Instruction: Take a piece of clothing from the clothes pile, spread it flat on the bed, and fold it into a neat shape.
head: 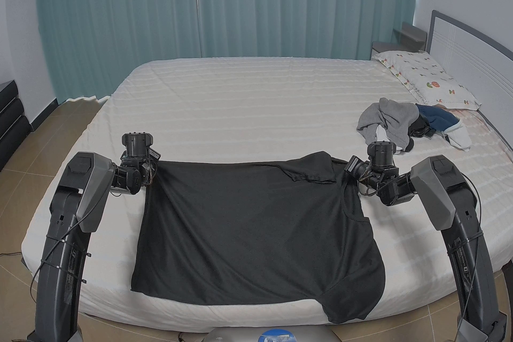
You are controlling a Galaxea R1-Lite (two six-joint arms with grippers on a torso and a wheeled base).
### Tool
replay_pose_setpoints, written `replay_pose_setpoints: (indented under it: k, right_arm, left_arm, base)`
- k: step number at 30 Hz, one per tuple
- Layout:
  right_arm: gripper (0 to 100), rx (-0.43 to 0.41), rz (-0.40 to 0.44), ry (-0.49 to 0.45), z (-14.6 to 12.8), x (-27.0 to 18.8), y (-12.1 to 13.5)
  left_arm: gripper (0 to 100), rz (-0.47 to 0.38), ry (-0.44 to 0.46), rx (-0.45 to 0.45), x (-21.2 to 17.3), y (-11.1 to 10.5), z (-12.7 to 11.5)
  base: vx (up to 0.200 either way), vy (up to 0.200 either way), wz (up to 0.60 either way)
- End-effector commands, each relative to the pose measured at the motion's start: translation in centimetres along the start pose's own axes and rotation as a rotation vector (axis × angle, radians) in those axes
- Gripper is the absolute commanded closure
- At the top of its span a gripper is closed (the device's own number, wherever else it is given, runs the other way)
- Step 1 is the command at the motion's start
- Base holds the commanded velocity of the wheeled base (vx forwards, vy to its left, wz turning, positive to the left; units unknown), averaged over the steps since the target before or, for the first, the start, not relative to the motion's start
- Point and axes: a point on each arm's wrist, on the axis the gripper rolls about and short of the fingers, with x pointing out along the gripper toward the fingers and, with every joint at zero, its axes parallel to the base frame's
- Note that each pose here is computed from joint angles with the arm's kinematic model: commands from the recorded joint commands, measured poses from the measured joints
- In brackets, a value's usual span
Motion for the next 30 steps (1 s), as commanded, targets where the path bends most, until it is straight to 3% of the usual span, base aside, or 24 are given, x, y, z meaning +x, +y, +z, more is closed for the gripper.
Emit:
replay_pose_setpoints:
  k: [1, 4, 12, 21, 22, 24, 25, 30]
  right_arm:
    - [100, 0.005, 0.001, -0.055, 1.2, 0.3, -0.1]
    - [100, 0.009, 0.013, -0.111, 2.7, 0.4, 0.2]
    - [100, 0.004, 0.047, -0.172, 2.5, 0.8, -0.3]
    - [100, -0.002, 0.032, -0.153, 1.4, 1.2, -1.0]
    - [100, -0.003, 0.030, -0.148, 1.1, 1.3, -1.1]
    - [100, -0.005, 0.029, -0.144, 0.9, 1.4, -1.2]
    - [0, -0.008, 0.028, -0.138, 0.6, 1.5, -1.2]
    - [0, -0.008, 0.007, -0.141, 0.7, 1.4, -1.1]
  left_arm:
    - [100, 0.002, -0.001, -0.001, 0.0, 0.1, 0.0]
    - [100, 0.003, -0.005, -0.004, 0.1, 0.2, 0.2]
    - [100, -0.048, -0.038, -0.020, 0.1, -0.4, 0.6]
    - [100, -0.048, -0.025, 0.015, 0.3, 0.0, 0.2]
    - [0, -0.050, -0.020, 0.017, 0.3, 0.0, 0.1]
    - [0, -0.048, -0.015, 0.019, 0.3, 0.0, 0.0]
    - [0, -0.050, -0.008, 0.022, 0.3, 0.0, -0.2]
    - [0, -0.053, -0.001, 0.023, 0.3, 0.1, -0.2]
  base:
    - [0.000, 0.000, 0.00]
    - [0.000, 0.000, 0.00]
    - [0.000, 0.000, 0.00]
    - [0.000, 0.000, 0.00]
    - [0.000, 0.000, 0.00]
    - [0.000, 0.000, 0.00]
    - [0.000, 0.000, 0.00]
    - [0.000, 0.000, 0.00]
